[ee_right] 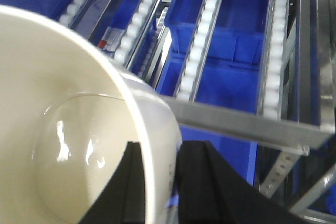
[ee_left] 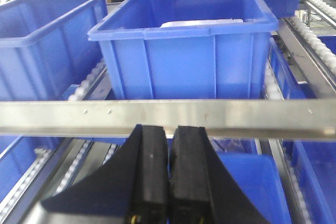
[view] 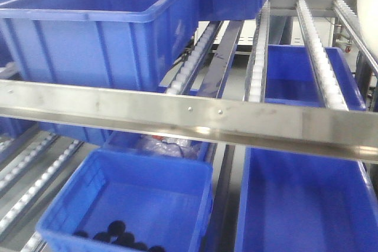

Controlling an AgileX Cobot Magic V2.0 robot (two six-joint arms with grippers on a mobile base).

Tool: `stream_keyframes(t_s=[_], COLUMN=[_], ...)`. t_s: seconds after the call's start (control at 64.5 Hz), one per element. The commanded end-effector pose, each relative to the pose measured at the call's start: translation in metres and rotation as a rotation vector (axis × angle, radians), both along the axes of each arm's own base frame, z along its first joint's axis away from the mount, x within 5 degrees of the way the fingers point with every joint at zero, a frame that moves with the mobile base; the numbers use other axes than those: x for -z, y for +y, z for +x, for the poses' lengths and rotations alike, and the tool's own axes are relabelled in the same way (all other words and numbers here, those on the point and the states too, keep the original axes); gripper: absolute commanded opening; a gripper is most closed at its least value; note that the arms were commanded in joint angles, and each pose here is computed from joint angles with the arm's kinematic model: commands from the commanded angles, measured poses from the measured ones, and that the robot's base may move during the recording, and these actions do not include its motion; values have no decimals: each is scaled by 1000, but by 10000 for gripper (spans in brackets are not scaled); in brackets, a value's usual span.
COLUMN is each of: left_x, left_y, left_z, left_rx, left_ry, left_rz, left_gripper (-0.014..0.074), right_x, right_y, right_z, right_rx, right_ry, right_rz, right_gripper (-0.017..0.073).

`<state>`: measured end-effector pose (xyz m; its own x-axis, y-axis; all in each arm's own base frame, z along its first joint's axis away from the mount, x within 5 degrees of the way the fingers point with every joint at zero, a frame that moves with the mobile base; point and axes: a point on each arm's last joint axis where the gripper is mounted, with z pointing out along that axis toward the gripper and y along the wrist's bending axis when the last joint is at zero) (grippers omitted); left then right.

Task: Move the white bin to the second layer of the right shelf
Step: 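Drive the base up to the roller shelf, bin held in right gripper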

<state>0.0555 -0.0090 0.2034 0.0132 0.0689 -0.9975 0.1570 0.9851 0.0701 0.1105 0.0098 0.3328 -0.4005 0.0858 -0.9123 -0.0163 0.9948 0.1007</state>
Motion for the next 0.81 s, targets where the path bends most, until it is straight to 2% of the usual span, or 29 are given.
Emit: stream_keyframes(t_s=[0.0,0.791], left_x=[4,4], left_y=[0,0], left_z=[0,0], left_rx=[-2,-2], left_ry=[-61,-61], left_rz=[-10,-10], left_gripper=[85,85], right_x=[-19,-19], right_y=[1,1], right_z=[3,3], right_rx=[-10,-10], right_ry=[-127,-127], right_rz=[4,4], right_gripper=[70,70])
